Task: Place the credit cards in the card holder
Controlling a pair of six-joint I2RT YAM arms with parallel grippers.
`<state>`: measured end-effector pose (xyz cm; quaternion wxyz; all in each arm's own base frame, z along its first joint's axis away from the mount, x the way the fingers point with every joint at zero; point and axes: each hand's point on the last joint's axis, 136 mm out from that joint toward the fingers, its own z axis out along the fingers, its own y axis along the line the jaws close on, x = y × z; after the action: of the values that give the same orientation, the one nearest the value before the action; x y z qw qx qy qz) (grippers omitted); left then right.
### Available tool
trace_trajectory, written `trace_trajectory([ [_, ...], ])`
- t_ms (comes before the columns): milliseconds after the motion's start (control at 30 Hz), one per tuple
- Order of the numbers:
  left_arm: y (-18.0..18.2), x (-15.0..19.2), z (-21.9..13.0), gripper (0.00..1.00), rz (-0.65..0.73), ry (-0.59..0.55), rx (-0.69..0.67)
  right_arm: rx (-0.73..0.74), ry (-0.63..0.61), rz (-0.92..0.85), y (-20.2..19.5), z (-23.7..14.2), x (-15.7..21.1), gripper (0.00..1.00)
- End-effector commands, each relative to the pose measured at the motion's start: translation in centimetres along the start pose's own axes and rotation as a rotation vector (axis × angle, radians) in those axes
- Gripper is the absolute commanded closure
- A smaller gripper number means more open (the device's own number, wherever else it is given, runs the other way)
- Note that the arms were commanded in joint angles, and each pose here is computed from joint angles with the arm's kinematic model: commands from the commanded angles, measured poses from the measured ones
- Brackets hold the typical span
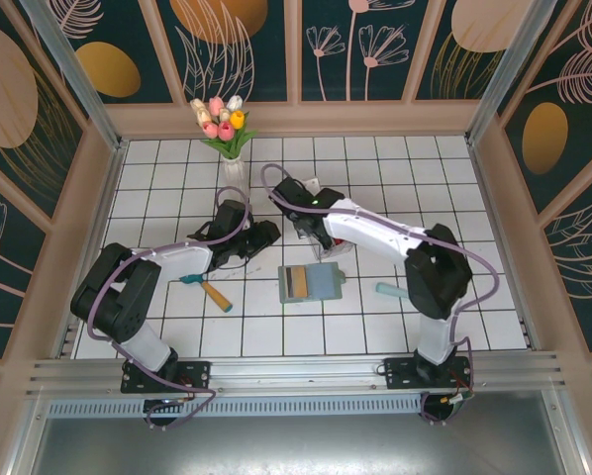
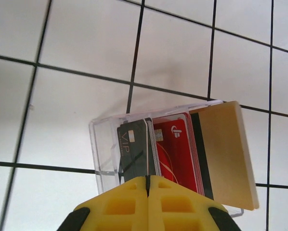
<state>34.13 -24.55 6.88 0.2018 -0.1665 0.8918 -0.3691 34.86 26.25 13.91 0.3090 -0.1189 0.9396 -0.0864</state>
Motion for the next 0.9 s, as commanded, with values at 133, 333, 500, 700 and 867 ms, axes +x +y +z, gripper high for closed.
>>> trace_trajectory([
  [133,-5.4,-0.5,-2.1,0.46,0.045,0.002,0.238,-0.272,-0.036,0.18,-0.6,-3.2,-1.5,0.97],
  [333,-10.0,0.3,-4.0,0.37,0.071,0.062,0.478,-0.736,-0.115,0.395,-0.7,-8.5,-3.1,0.98],
  [500,-12.9,1.4,-5.8,0.37,0.093,0.134,0.658,-1.045,-0.153,0.511,-2.2,-11.7,-3.1,0.99],
  [700,-15.3,2.8,-7.6,0.4,0.126,0.208,0.802,-1.168,-0.146,0.538,-2.0,-12.8,-2.8,0.98],
  [867,-16.4,4.0,-8.1,0.57,0.162,0.241,0.836,-1.191,-0.15,0.55,-1.9,-12.9,-2.9,0.98],
])
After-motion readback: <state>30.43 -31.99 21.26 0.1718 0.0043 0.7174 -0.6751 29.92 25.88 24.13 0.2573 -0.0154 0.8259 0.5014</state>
